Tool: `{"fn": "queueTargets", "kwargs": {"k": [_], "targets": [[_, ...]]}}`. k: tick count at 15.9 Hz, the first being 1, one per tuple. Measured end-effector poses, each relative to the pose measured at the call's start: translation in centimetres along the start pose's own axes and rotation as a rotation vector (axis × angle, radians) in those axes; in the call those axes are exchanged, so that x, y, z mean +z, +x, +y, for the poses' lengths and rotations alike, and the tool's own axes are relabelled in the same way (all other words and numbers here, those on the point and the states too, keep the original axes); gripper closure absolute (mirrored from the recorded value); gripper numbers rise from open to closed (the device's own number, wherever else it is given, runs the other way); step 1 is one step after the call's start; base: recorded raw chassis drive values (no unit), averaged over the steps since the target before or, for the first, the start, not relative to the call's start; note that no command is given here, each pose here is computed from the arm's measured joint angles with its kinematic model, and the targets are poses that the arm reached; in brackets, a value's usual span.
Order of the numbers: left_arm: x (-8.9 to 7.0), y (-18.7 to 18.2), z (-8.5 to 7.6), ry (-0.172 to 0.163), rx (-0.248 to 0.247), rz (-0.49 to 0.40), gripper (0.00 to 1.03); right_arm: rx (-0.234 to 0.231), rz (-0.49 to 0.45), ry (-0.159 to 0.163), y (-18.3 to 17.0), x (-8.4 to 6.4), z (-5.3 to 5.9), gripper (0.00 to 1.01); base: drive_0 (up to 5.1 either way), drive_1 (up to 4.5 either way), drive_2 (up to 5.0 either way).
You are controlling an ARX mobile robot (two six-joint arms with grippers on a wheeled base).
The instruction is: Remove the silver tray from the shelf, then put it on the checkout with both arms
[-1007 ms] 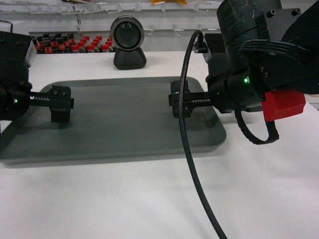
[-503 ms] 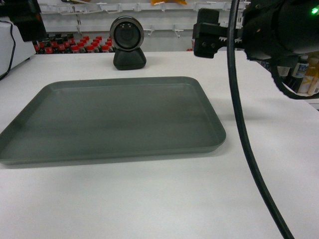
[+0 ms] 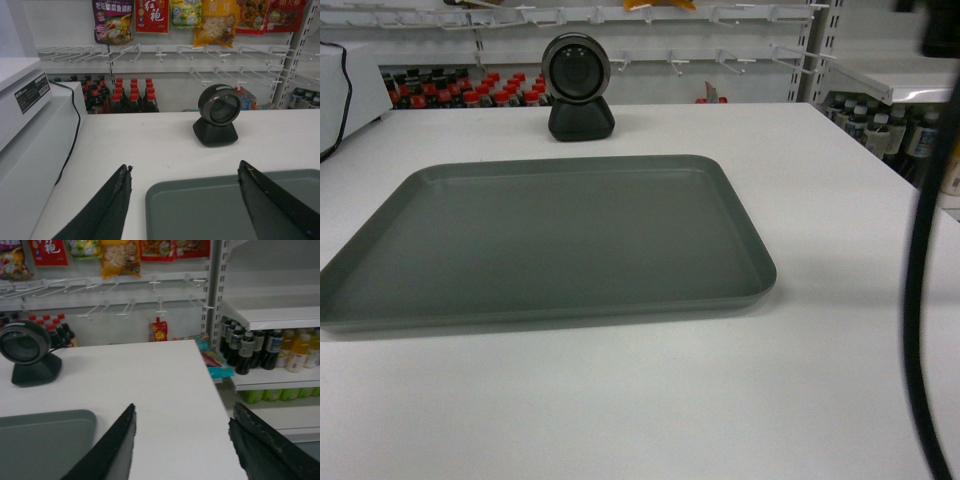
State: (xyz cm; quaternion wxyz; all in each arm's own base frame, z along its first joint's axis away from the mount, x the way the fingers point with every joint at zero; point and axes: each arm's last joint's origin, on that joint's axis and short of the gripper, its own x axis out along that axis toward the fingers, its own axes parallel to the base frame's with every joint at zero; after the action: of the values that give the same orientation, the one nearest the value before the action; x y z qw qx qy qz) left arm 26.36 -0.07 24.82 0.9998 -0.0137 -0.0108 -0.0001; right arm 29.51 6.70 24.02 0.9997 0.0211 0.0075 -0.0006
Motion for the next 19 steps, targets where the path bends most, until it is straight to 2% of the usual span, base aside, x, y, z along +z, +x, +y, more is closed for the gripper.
{"fn": "queueTargets", "kwargs": {"k": [1,2,3,4,7,10,12,13,15,18,19], "targets": [[-1.4,-1.3,0.1,0.008,0.002,0.019,0.53,-0.015,-0.039,-0.010,-2.0,0.1,-1.5,0.56,0.0,0.00,0.0],[-2.7,-2.9,0.1,0.010,0.003,0.035,0.69,-0.015,-0.058,-0.015,-4.1,-0.6,-2.6,0.72,0.0,0.00,0.0],[-3.2,-4.3,0.1,0.010,0.001,0.022,0.84,0.004,-0.023,-0.031,-5.5,-2.2,-3.2,0.87,0.0,0.00,0.0],[-3.7,-5.4,0.2,0.010,0.001,0.016,0.99,0.003,0.009,-0.045,-6.8,-3.5,-3.9,1.00,0.0,0.00,0.0],[-5.1,-7.3,0.2,0.012,0.003,0.034,1.01,-0.007,-0.016,-0.039,-8.9,-4.0,-4.9,0.99,0.0,0.00,0.0],[-5.8,-9.2,0.2,0.013,0.001,0.027,1.01,0.004,0.001,-0.041,-11.1,-5.4,-5.6,0.99,0.0,0.00,0.0],[-6.5,-10.5,0.2,0.013,0.001,0.034,1.01,0.001,-0.009,-0.041,-12.6,-5.7,-6.8,0.99,0.0,0.00,0.0],[-6.6,-10.9,0.2,0.013,0.001,0.029,1.01,-0.018,-0.008,-0.040,-13.0,-5.9,-7.1,0.99,0.0,0.00,0.0],[-6.9,-11.7,0.3,0.013,0.001,0.031,1.01,0.000,-0.004,-0.040,-13.9,-6.3,-7.0,0.99,0.0,0.00,0.0],[-7.8,-12.7,0.3,0.013,0.001,0.015,1.01,0.000,-0.030,-0.040,-15.0,-7.0,-7.0,0.99,0.0,0.00,0.0],[-8.2,-13.0,0.3,0.013,0.002,0.045,1.01,-0.002,0.014,-0.040,-15.4,-7.7,-7.1,0.99,0.0,0.00,0.0]]}}
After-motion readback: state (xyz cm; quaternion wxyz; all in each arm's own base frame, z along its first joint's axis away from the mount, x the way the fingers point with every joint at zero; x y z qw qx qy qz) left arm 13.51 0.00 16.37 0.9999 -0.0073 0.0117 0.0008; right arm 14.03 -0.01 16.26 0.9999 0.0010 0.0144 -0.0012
